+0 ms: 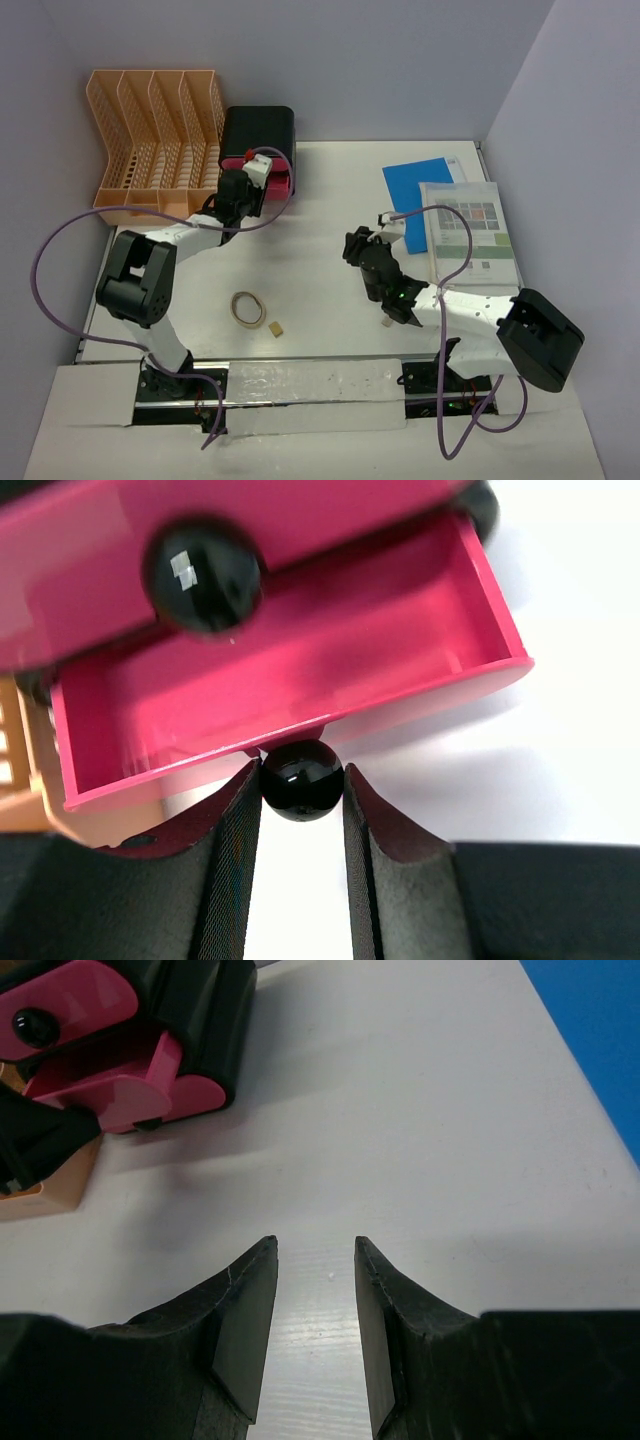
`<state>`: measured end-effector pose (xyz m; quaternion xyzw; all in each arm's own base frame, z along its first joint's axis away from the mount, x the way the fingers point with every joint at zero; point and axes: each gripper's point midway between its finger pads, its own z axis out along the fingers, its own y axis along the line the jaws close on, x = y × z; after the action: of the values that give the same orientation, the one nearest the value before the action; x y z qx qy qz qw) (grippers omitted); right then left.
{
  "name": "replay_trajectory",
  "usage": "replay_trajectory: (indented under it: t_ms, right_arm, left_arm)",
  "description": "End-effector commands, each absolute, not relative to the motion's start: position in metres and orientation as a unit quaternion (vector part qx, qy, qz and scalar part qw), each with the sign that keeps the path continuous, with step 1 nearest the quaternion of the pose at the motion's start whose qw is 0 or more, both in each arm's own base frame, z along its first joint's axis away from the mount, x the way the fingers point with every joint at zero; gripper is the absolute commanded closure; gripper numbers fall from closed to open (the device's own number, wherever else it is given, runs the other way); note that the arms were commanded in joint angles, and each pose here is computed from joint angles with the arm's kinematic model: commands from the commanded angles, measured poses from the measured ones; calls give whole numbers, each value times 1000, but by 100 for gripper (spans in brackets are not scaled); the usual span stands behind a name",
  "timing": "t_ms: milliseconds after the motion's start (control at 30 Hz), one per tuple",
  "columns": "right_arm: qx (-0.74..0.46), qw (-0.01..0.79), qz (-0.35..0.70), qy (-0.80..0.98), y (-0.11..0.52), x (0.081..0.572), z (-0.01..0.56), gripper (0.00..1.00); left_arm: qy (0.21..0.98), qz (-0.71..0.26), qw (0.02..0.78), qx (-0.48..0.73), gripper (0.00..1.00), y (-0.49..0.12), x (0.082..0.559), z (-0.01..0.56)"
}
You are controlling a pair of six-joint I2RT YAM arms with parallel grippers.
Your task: Organize the desk
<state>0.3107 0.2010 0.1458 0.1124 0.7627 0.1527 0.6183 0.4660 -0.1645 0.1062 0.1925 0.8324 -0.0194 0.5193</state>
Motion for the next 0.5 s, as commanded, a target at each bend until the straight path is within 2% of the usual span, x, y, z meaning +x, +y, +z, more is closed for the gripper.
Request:
replay_trajectory:
  t_ms: [0, 467]
  right_arm:
    - [126, 615, 147, 765, 195, 309, 149, 56]
    - [115, 586, 148, 789, 196, 300, 141, 54]
  left_arm:
    - [828, -42, 524, 193, 100, -166, 447, 124]
    - [832, -62, 511, 205, 99, -160, 402, 125]
